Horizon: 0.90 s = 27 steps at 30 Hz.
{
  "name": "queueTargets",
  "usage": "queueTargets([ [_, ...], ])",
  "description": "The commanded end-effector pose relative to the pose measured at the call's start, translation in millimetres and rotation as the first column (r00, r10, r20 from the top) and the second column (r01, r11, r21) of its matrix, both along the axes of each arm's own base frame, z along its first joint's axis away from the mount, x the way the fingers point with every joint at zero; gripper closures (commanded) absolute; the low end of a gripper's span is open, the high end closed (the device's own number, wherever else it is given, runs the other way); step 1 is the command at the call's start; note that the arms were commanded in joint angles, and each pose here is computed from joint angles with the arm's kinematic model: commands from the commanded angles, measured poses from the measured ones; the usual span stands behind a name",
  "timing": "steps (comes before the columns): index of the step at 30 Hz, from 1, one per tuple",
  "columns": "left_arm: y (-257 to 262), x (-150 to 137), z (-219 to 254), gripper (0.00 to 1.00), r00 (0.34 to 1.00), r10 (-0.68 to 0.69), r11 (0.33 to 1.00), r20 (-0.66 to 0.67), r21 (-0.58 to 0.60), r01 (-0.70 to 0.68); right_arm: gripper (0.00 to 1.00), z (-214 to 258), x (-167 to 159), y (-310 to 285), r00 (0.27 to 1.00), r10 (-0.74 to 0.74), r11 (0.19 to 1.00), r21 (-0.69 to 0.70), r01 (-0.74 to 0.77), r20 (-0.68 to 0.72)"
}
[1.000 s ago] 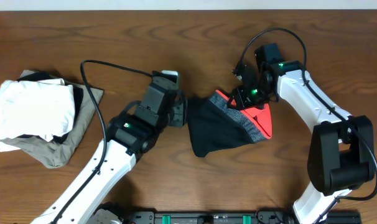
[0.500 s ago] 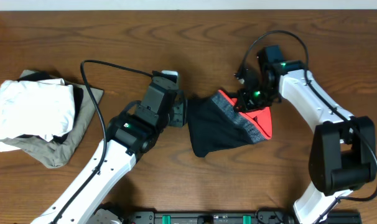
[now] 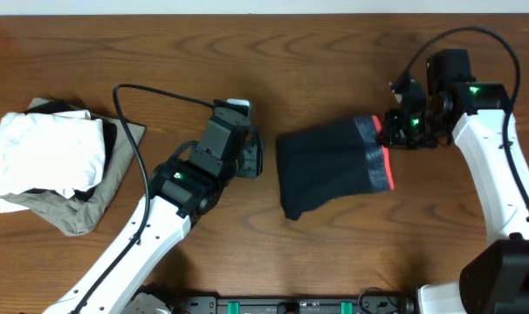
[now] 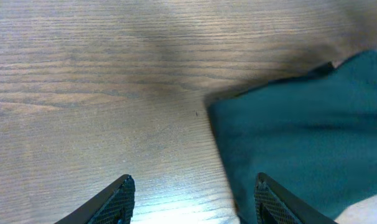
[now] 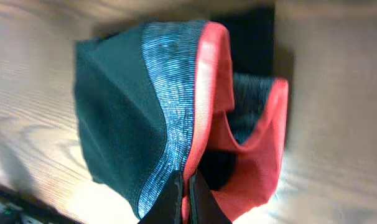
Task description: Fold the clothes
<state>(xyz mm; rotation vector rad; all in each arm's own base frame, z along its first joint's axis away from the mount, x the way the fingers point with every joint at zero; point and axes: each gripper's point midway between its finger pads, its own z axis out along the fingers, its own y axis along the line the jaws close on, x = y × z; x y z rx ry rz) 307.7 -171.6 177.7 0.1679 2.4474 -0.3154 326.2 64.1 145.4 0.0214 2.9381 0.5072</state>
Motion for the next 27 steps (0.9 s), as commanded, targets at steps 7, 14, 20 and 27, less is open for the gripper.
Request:
queueTargets([
  [7,1,0,-3,0.38,1.0,0.004,1.0,-0.011,0.004,-0.004,0.83,-38,-24,-31,0.992,-0.054,0.983,-0.181,0.032,-0.115],
  [14,1,0,-4,0.38,1.0,0.004,1.0,-0.014,0.005,-0.003,0.86,-37,-18,-16,0.996,0.045,0.992,-0.116,-0.053,-0.073],
  [20,1,0,-4,0.38,1.0,0.003,1.0,-0.016,0.006,-0.003,0.64,-33,-1,11,0.99,0.138,0.99,-0.034,-0.137,0.03],
  [27,1,0,-6,0.38,1.0,0.003,1.0,-0.019,0.008,-0.003,0.63,-52,26,16,0.984,0.146,0.989,-0.039,-0.143,0.107],
])
